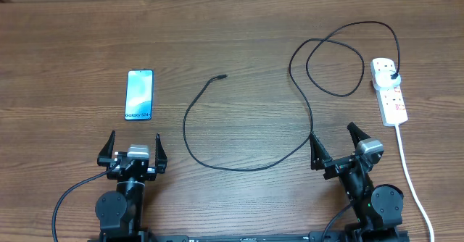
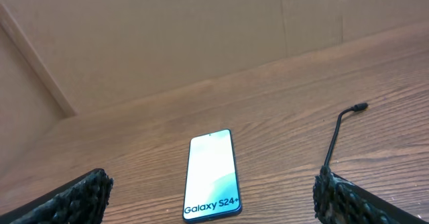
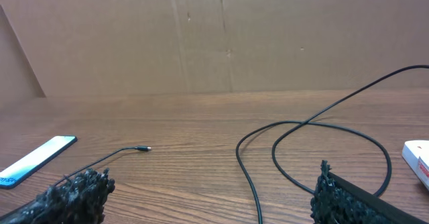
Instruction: Plug charger to phone and switch on socket
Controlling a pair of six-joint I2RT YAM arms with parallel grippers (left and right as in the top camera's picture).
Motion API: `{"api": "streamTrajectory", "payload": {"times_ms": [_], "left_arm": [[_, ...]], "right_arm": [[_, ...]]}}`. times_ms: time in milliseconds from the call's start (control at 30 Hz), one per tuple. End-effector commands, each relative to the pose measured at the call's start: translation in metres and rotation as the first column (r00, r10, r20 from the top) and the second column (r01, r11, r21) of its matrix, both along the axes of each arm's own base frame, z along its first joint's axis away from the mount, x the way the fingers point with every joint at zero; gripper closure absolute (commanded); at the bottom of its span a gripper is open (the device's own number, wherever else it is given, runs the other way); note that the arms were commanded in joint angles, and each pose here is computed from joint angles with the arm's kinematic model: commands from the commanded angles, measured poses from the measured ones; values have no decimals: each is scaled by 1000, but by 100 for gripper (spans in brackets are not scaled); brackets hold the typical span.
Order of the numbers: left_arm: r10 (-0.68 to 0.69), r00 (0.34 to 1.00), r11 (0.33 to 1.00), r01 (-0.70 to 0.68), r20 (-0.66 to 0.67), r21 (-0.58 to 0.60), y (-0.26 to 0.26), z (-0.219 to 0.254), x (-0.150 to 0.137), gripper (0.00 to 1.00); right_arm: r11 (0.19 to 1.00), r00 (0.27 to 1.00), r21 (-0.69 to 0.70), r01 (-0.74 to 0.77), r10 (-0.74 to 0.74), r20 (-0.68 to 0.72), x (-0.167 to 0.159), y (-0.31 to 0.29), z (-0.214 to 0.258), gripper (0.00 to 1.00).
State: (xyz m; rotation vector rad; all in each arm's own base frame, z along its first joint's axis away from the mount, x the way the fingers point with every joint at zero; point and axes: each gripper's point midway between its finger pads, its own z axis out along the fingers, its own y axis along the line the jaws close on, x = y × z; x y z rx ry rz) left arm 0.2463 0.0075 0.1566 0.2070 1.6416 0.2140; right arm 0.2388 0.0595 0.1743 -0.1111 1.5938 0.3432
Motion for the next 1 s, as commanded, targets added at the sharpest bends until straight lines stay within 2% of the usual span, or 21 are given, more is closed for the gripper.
{"api": "streamTrajectory", "payload": {"times_ms": [0,400,567,967], "left_arm": [[-3,1000,1000,3,5,22,-1,0,0,0],[-6,1000,1000,6,5,20,-1,0,0,0],[-1,1000,1000,1,6,-31,-1,0,0,1],[5,1000,998,-5,7,-68,-1,0,0,0]], "right_arm": [[1000,1000,-1,6,-6,0,1,-1,-3,0],[1000,1000,-1,6,-6,0,1,-1,-3,0],[1000,1000,-1,6,-6,0,1,-1,-3,0],[1000,1000,-1,6,-6,0,1,-1,-3,0]]}}
